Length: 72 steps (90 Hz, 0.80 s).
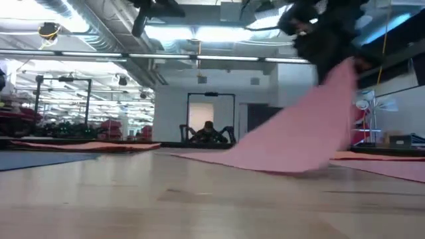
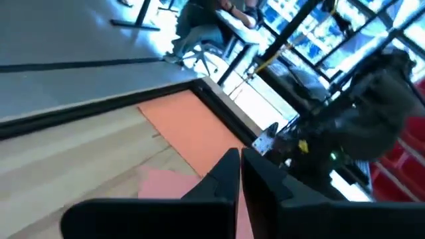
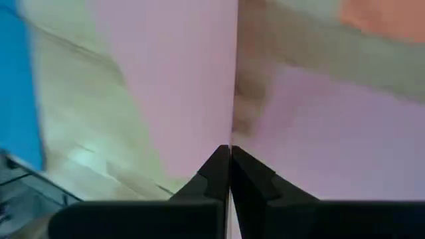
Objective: Organize paper
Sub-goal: Stack the pink colored paper on top of the pink colored paper
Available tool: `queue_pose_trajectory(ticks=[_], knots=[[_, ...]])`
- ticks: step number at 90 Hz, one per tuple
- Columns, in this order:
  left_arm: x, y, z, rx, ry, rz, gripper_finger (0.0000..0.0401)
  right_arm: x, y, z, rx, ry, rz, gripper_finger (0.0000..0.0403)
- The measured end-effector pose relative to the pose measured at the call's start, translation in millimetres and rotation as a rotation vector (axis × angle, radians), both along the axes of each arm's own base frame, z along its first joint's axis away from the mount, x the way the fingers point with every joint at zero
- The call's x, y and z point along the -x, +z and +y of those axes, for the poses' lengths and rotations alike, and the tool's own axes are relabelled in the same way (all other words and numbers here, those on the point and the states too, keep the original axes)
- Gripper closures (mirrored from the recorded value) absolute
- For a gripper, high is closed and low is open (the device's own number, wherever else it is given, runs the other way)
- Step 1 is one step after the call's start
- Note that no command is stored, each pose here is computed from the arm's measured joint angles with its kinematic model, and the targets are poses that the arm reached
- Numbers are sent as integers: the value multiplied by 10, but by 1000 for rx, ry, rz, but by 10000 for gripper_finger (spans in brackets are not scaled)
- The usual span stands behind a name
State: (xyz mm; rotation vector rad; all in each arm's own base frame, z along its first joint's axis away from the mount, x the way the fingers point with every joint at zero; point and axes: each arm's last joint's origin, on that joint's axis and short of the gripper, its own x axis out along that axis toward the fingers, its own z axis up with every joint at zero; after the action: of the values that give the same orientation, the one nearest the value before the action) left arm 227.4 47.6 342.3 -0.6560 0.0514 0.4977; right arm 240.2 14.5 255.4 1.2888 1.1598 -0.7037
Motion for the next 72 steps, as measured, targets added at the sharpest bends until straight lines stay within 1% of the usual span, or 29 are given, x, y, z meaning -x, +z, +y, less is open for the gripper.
queue_pose_trajectory(ticks=[16, 32, 47, 52, 57, 64, 72], knots=[[3, -1, 7, 18, 30, -10, 401, 306, 101, 346, -29, -97, 134, 403], [6, -8, 9, 40, 47, -14, 401, 544, 150, 721, -77, -209, 220, 403], [8, -7, 18, 31, 62, -12, 401, 745, 147, 1045, -103, -325, 286, 403], [9, -9, 27, 20, 64, -5, 401, 778, 151, 1119, -106, -324, 268, 403], [14, -17, 38, 5, 66, 12, 401, 764, 159, 1161, -94, -313, 199, 403], [19, -28, 54, -15, 64, 35, 401, 713, 170, 1170, -32, -305, 68, 403], [28, -60, 65, -31, 37, 82, 401, 662, 176, 1116, 38, -287, -5, 403]])
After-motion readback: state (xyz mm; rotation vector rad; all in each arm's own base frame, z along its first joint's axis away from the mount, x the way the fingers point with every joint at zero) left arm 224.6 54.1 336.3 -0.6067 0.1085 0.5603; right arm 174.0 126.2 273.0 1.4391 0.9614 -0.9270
